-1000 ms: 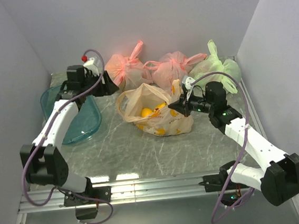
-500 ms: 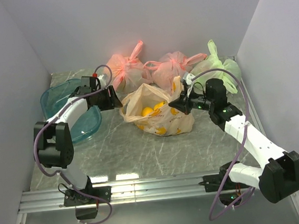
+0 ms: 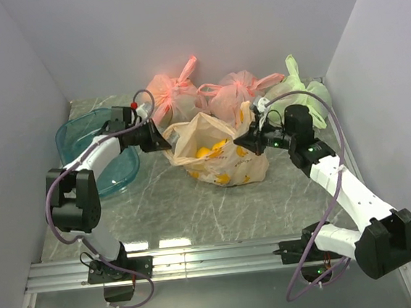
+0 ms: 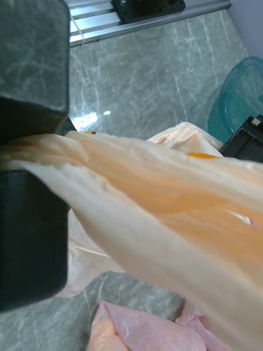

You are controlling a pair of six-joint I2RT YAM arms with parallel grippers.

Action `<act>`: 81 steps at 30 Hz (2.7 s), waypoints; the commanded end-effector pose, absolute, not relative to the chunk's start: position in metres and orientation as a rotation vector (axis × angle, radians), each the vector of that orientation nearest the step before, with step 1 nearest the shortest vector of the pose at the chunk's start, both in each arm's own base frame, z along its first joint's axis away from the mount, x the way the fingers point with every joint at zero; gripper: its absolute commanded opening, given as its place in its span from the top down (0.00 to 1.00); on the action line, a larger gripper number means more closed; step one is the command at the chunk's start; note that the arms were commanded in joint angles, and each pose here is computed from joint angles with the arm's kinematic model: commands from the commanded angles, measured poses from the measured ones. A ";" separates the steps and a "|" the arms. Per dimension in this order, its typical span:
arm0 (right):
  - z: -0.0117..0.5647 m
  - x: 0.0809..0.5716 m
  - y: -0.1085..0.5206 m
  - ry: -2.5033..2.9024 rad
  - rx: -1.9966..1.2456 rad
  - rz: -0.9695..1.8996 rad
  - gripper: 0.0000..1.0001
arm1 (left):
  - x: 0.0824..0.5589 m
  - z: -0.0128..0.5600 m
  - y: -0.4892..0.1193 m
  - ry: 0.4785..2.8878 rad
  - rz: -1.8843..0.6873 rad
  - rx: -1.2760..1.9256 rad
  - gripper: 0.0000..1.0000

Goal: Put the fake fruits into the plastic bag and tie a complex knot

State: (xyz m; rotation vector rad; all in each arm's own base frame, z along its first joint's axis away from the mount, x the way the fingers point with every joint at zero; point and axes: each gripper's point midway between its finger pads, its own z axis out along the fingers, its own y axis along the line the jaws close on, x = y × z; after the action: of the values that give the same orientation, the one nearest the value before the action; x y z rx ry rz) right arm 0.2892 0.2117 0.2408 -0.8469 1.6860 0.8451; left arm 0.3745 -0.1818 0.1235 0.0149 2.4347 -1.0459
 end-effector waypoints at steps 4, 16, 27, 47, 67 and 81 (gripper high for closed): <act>0.352 0.302 0.184 1.576 -0.700 0.840 1.00 | 0.408 0.318 -0.178 2.028 -0.907 0.258 1.00; 0.272 0.296 0.171 1.893 -0.450 1.007 1.00 | 0.348 0.330 -0.158 1.965 -0.520 0.330 1.00; 0.199 0.354 0.145 2.118 -0.229 0.942 1.00 | 0.345 0.294 -0.164 2.053 -0.458 0.273 1.00; 0.054 0.370 0.118 2.561 -0.066 0.767 1.00 | 0.322 0.130 -0.093 2.323 -0.021 0.244 1.00; 0.331 0.338 0.135 1.644 -0.605 0.537 0.21 | 0.317 0.258 -0.193 2.151 -0.531 0.460 1.00; 0.326 0.313 0.337 1.284 -1.094 0.780 0.12 | 0.310 0.256 -0.203 2.125 -0.552 0.484 1.00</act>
State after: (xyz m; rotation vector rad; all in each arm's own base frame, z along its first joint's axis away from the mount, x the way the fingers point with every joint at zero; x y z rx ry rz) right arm 0.3107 0.3089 0.2870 -1.0664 1.4667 0.7977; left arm 0.3116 -0.2018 0.2457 0.4968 2.1672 -0.5409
